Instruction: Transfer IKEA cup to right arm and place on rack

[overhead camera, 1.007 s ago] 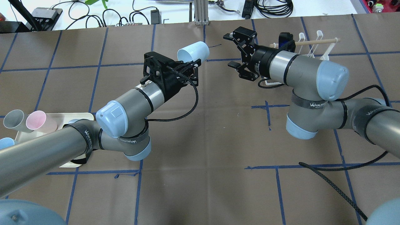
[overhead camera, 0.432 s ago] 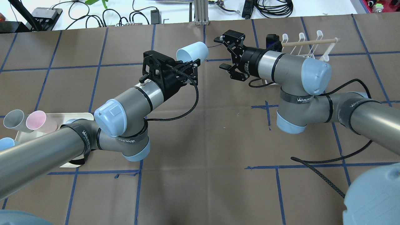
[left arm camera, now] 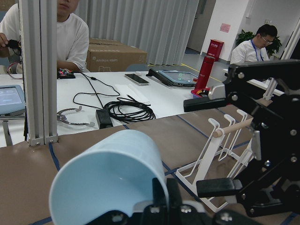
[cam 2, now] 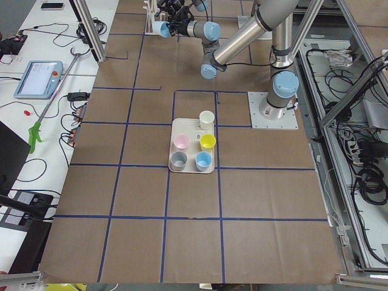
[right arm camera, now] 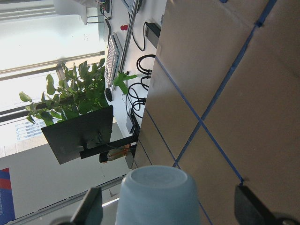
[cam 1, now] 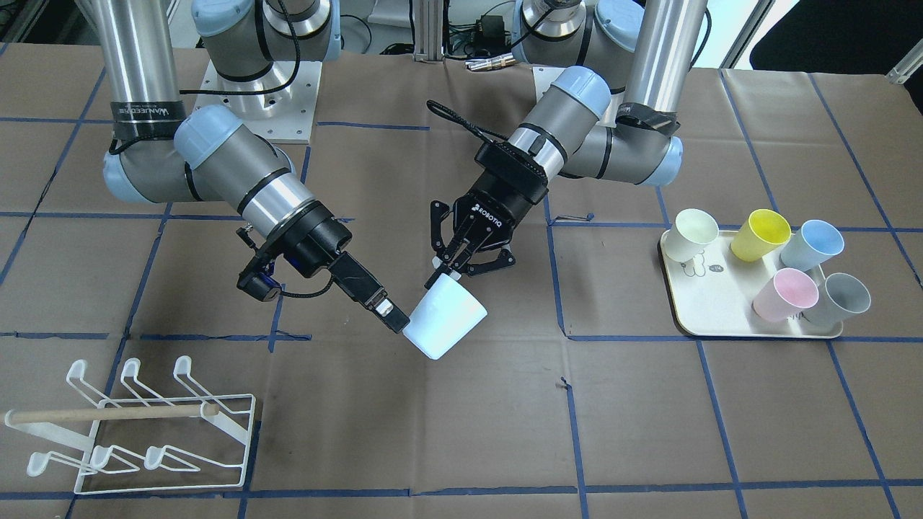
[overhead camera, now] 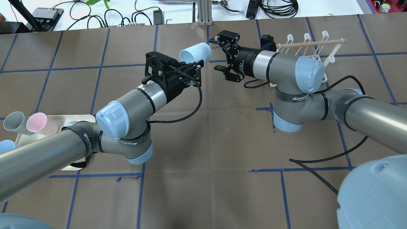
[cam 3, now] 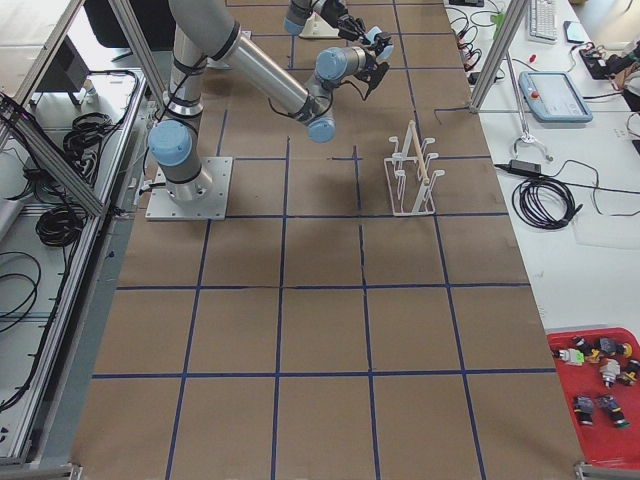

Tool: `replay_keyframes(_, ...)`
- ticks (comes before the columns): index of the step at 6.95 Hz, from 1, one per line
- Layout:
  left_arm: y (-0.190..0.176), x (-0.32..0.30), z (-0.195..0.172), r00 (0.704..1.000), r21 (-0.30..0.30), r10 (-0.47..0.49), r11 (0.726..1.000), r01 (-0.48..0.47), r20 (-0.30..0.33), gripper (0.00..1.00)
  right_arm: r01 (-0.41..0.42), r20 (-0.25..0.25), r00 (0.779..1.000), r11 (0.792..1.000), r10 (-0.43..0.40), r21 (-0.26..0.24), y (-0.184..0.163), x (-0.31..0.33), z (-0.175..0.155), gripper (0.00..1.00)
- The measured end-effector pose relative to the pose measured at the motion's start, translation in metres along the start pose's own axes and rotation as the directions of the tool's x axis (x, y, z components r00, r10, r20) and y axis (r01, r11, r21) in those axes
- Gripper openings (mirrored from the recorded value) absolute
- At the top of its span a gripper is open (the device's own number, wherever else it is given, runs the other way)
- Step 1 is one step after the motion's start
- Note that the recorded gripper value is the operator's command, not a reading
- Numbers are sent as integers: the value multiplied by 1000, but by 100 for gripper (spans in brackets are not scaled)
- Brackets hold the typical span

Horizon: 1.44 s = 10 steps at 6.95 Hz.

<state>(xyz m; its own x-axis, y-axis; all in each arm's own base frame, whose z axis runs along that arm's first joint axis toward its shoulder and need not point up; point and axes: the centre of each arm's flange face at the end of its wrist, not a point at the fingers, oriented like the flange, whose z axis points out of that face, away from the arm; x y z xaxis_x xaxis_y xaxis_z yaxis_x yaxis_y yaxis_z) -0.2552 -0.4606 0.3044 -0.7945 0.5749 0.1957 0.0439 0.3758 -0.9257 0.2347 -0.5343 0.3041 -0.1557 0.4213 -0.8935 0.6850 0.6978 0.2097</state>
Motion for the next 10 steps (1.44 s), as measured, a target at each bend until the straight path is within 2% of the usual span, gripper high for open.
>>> replay_keyframes(5,1,0,1,1000,-3,-1,1000,1,-1,1,15,2,1000,1000,-15,-22,2,-5,28,99)
replay_keyframes(8,1,0,1,1000,-3,-1,1000,1,-1,1,-22,-2,1000,999,22,-34,10,-6,33,99)
replay_keyframes(9,1,0,1,1000,-3,-1,1000,1,-1,1,-25,-4,1000,999,25,-36,11,-5,35,98)
replay_keyframes(10,1,0,1,1000,-2,-1,1000,1,-1,1,-27,-5,1000,999,27,-36,11,-5,35,91)
